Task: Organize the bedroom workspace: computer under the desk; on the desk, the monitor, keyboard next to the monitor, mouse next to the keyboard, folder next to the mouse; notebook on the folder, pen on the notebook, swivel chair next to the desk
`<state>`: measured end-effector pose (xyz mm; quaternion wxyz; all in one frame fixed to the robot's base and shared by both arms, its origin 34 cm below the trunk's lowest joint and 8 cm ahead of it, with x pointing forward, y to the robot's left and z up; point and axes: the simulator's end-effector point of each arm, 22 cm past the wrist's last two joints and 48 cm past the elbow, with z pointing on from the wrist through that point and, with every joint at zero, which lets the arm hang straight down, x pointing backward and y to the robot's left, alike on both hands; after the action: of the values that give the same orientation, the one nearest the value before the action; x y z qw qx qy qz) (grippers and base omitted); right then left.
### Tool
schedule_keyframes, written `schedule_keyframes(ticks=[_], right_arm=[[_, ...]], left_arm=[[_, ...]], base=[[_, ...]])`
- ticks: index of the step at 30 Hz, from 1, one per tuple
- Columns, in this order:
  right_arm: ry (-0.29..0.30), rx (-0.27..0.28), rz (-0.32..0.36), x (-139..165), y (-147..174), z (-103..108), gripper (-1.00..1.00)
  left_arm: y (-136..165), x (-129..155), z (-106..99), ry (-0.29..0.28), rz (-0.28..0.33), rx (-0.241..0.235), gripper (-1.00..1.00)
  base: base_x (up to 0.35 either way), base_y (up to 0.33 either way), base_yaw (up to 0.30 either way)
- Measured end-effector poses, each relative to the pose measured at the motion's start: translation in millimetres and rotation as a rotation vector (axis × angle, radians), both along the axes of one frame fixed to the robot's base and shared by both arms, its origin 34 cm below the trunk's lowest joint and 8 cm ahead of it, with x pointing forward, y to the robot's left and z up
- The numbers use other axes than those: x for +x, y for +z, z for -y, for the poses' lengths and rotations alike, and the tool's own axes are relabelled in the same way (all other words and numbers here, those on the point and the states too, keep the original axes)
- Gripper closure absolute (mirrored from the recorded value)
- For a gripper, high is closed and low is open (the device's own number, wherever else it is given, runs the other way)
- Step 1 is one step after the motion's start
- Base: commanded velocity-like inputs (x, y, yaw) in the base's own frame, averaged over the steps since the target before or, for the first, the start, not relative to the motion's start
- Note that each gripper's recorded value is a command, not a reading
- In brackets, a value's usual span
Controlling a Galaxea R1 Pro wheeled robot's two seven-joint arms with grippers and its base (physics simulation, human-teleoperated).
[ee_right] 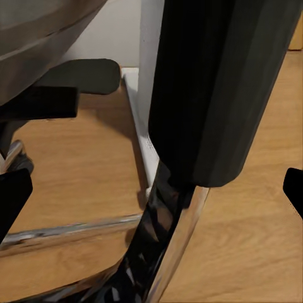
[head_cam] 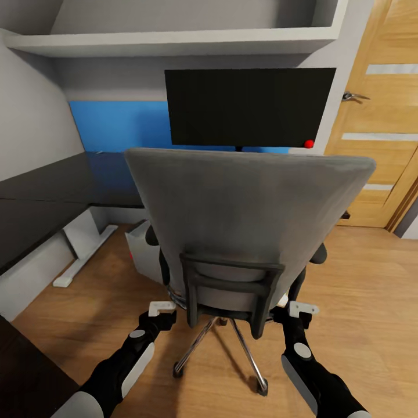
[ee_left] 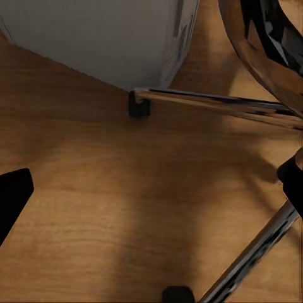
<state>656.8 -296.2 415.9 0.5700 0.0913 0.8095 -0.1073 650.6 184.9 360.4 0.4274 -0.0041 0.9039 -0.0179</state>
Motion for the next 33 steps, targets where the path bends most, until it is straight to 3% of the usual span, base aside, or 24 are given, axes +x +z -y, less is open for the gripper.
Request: schedule_keyframes(ticks=[8, 33], right_arm=[[0.001, -0.009, 0.009, 1.6, 3.7, 0.6, -1.00], [0.002, 0.003, -0.004, -0.5, -1.9, -0.7, -1.00]], left_arm=[[6.8, 4.1, 1.3, -0.002, 0.016, -0.002, -1.00], [10.7, 6.5, 4.1, -0.007, 0.026, -0.009, -1.00]], base=[[-0.006, -0.013, 0.000], [-0.314, 0.000, 0.000]])
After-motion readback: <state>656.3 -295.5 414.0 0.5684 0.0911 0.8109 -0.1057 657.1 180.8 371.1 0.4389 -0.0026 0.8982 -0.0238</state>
